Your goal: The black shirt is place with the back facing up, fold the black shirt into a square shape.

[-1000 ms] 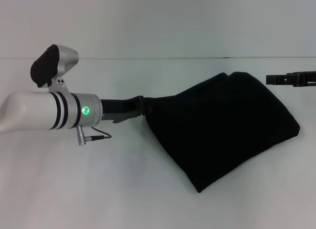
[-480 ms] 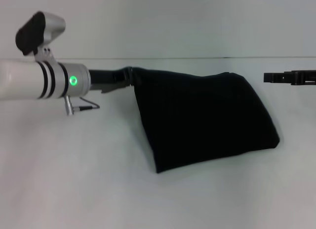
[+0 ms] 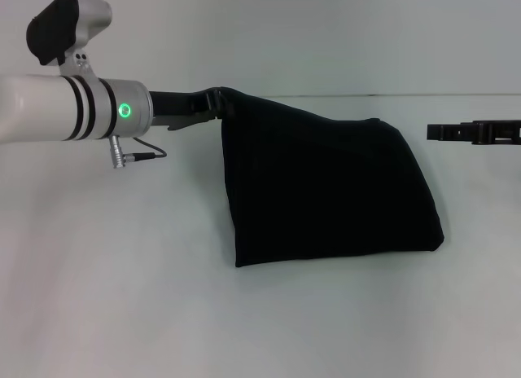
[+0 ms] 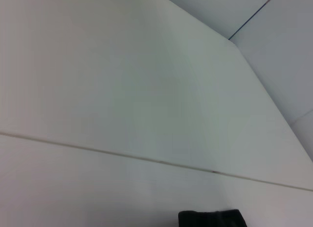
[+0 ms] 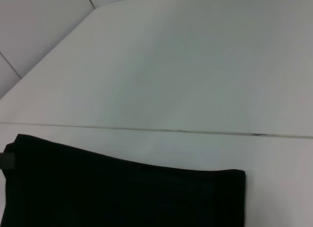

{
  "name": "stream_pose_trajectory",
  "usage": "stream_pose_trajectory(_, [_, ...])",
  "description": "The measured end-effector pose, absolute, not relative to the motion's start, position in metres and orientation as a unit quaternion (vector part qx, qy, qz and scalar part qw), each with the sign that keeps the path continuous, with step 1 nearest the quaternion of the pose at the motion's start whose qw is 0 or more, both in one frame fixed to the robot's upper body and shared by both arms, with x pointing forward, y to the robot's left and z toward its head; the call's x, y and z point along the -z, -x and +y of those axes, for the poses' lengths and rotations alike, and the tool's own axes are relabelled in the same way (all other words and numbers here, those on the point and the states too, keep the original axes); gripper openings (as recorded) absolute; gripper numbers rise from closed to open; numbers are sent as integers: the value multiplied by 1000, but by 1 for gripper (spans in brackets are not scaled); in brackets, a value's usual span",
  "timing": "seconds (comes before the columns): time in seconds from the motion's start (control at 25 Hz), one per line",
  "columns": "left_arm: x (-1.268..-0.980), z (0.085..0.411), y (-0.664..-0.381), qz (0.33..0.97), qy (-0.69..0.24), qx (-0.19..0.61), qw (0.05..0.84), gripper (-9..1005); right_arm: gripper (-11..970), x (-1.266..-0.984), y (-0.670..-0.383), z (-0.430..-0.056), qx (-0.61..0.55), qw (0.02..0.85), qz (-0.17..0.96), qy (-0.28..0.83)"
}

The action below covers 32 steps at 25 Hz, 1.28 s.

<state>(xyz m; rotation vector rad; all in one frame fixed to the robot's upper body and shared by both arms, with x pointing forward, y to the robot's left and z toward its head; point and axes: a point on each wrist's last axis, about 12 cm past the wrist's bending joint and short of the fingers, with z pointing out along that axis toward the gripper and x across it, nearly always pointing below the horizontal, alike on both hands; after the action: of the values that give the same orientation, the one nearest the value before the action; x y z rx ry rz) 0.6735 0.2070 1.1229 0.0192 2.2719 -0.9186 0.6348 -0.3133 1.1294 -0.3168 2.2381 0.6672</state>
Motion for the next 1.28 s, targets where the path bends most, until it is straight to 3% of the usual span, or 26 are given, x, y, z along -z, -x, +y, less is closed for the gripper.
stream_pose_trajectory(0.88, [-1127,198,-682,870,-4,333,364,17,904,-1129,-636,-307,-263,385,874,135])
stream_pose_trajectory(1.12, [-1128,224,-682,869,0,305,390,18,909,-1131,-636,-310,-264,389,873,131])
stream_pose_trajectory(1.28, [-1140,245,-672,854,-20,321,408,190,913,-1136,-637,-315,-266,398,868,128])
